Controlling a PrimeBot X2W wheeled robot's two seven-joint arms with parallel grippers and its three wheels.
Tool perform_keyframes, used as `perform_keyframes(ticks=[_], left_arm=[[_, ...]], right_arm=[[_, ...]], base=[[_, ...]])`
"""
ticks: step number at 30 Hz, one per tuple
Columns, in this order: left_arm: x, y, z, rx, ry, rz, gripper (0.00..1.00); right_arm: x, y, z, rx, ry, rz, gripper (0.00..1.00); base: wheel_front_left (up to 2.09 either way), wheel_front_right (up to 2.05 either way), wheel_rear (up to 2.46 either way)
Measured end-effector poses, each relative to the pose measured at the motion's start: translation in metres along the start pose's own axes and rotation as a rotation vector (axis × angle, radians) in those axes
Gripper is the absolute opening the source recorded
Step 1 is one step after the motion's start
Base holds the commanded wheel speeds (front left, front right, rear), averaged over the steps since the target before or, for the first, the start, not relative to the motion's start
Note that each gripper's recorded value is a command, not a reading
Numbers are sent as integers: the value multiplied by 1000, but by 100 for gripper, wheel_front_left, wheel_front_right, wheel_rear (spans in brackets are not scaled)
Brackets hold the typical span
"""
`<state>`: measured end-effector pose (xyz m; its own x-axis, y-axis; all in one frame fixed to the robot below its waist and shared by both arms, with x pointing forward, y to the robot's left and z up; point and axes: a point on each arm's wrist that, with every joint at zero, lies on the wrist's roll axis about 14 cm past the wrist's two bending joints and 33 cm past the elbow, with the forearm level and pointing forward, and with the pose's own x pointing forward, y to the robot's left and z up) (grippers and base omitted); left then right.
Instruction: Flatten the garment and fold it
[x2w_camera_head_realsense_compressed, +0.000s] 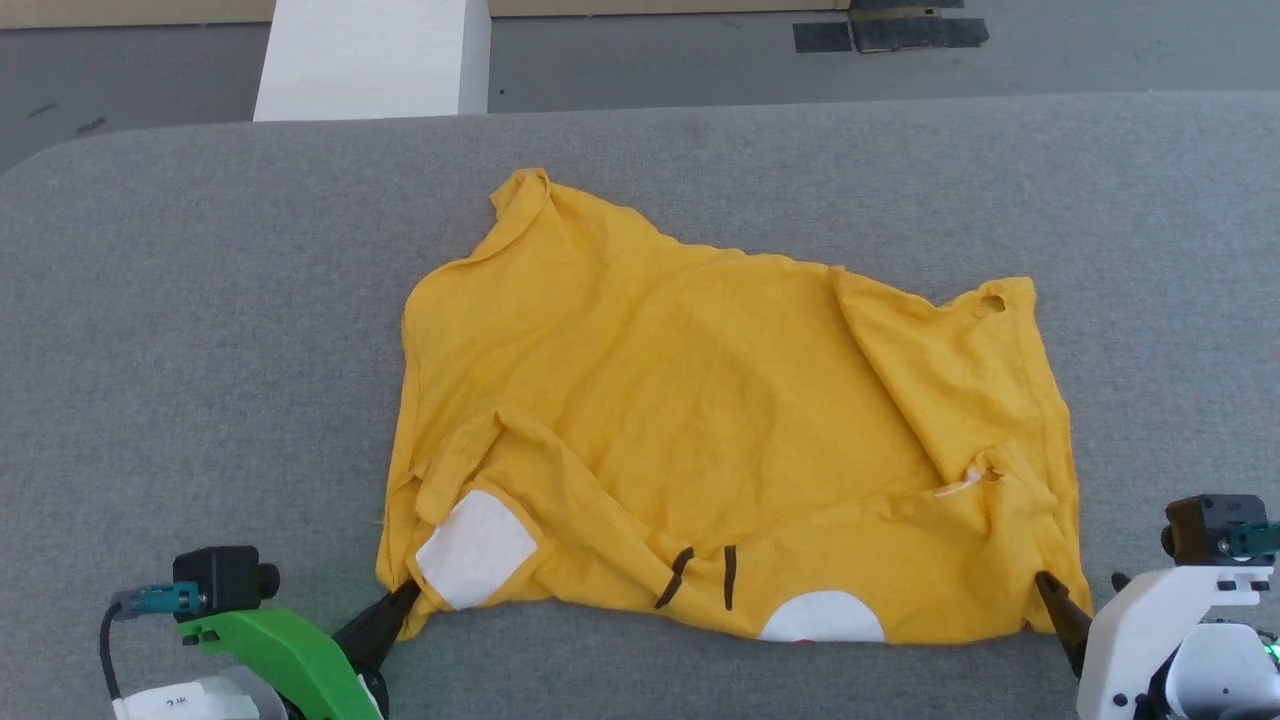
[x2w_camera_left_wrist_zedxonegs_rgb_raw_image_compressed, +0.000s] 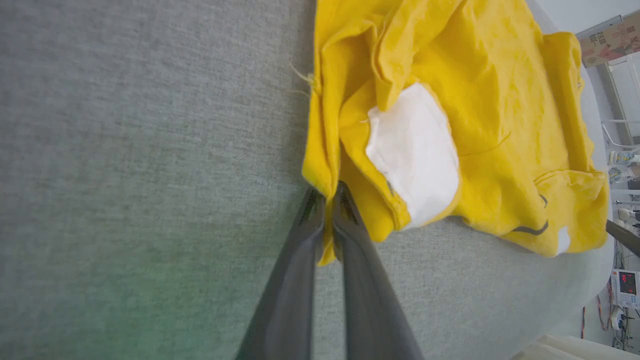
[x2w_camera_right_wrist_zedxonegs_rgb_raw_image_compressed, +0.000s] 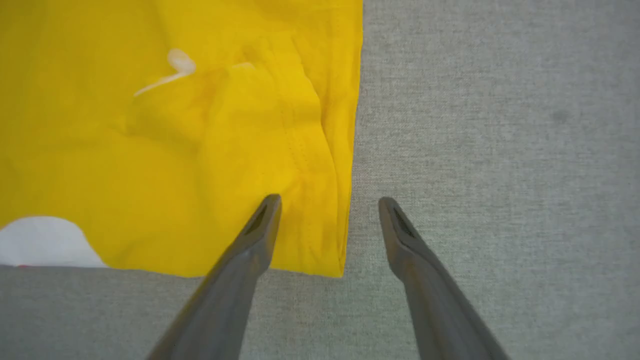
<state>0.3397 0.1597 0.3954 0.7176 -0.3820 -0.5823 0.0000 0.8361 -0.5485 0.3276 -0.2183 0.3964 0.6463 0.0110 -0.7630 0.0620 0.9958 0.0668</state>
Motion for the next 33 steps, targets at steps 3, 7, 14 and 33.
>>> perform_keyframes(ticks=[3, 7, 14, 33], left_arm=[[0, 2, 1, -3, -2, 5, 0], [0, 4, 0, -7, 2, 12, 0], [1, 6, 1, -12, -1, 16, 0], [-15, -20, 36, -61, -115, -124, 0]], right_arm=[[5, 4, -9, 14, 48, 18, 100], [10, 8, -18, 24, 87, 32, 100], [14, 4, -28, 53, 104, 27, 75], [-1, -11, 15, 135, -96, 14, 0]], base=[[0, 0, 0], [0, 0, 0], [0, 0, 0], [0, 0, 0]])
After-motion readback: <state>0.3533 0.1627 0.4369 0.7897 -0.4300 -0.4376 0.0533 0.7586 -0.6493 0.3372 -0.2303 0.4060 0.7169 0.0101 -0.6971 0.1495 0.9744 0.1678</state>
